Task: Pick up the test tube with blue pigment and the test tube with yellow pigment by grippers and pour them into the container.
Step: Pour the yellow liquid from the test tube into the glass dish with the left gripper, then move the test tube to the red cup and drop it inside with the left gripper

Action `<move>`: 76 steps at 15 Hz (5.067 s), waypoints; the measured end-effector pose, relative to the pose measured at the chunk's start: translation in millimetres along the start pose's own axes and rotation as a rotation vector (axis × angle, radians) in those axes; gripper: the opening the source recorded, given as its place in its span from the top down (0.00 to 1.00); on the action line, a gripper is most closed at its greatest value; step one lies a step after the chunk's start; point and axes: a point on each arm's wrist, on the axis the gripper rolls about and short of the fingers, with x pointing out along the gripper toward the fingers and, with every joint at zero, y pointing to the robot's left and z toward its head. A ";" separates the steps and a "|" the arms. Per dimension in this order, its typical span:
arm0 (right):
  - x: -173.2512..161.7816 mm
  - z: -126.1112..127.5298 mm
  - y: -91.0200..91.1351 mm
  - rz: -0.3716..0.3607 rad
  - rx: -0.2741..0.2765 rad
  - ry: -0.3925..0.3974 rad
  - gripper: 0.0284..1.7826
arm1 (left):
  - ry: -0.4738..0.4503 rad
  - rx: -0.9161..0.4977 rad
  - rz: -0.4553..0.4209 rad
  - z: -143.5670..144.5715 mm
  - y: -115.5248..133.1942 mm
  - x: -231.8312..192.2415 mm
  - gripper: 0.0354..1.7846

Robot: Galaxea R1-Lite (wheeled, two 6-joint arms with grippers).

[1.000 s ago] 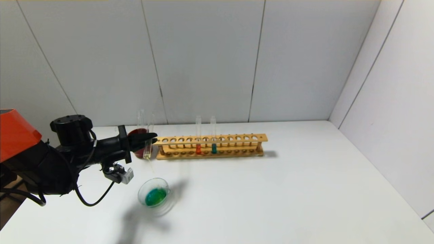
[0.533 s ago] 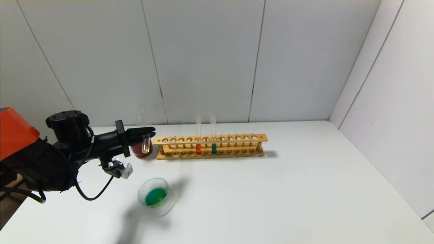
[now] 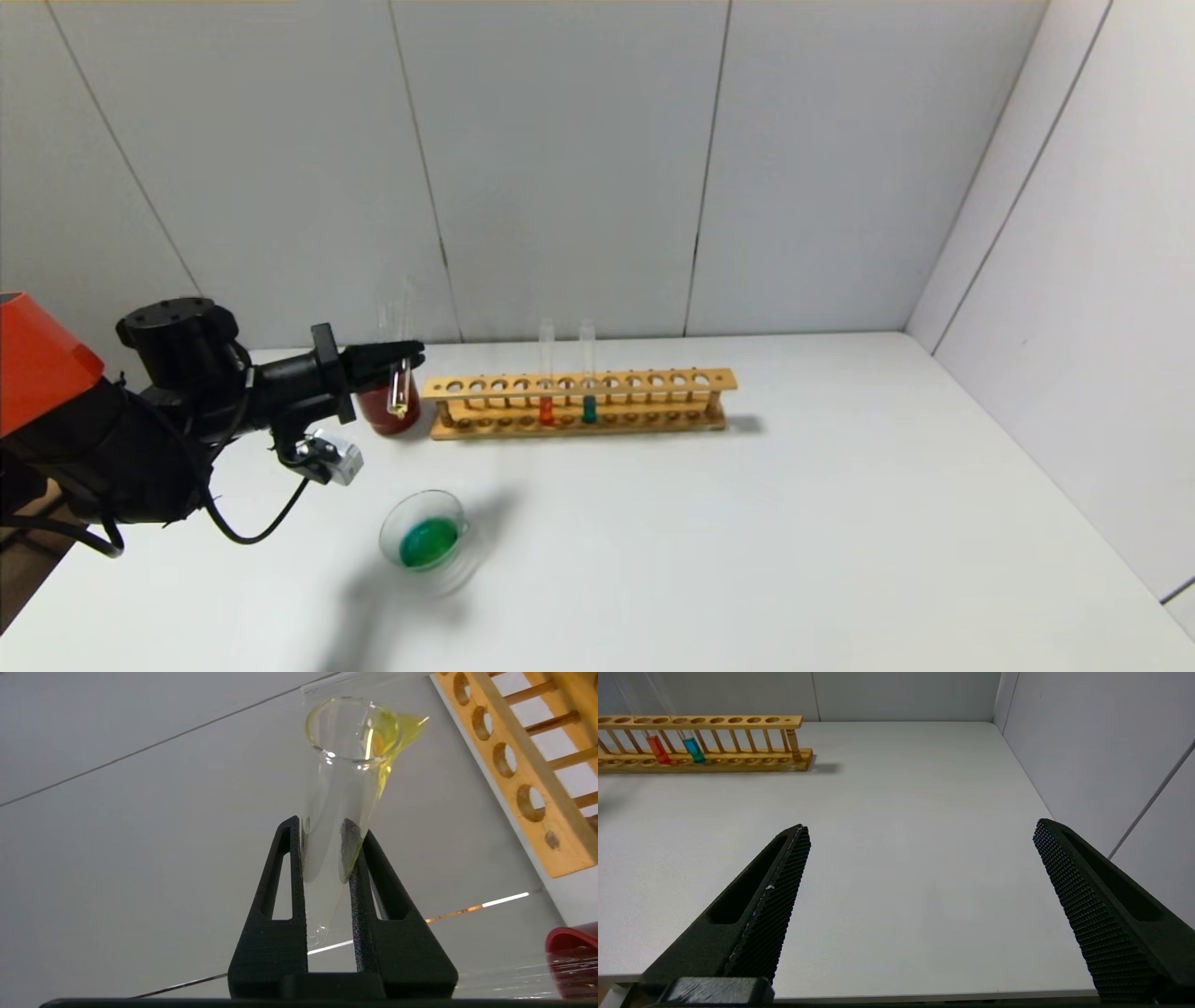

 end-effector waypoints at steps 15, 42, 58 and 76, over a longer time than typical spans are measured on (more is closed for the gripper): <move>0.0 0.0 0.0 0.000 0.000 0.000 0.02 | 0.072 0.162 0.064 -7.2 16.6 -3.7 0.84; 0.0 0.0 0.0 0.000 0.000 0.000 0.02 | 1.199 -0.981 0.477 66.6 106.7 50.7 0.84; 0.0 0.0 0.0 0.000 0.000 0.000 0.02 | 1.162 -1.998 0.917 -23.1 129.3 4.2 0.84; 0.0 0.0 0.0 0.000 0.001 0.000 0.02 | 1.215 -2.090 0.934 -58.1 69.1 10.8 0.84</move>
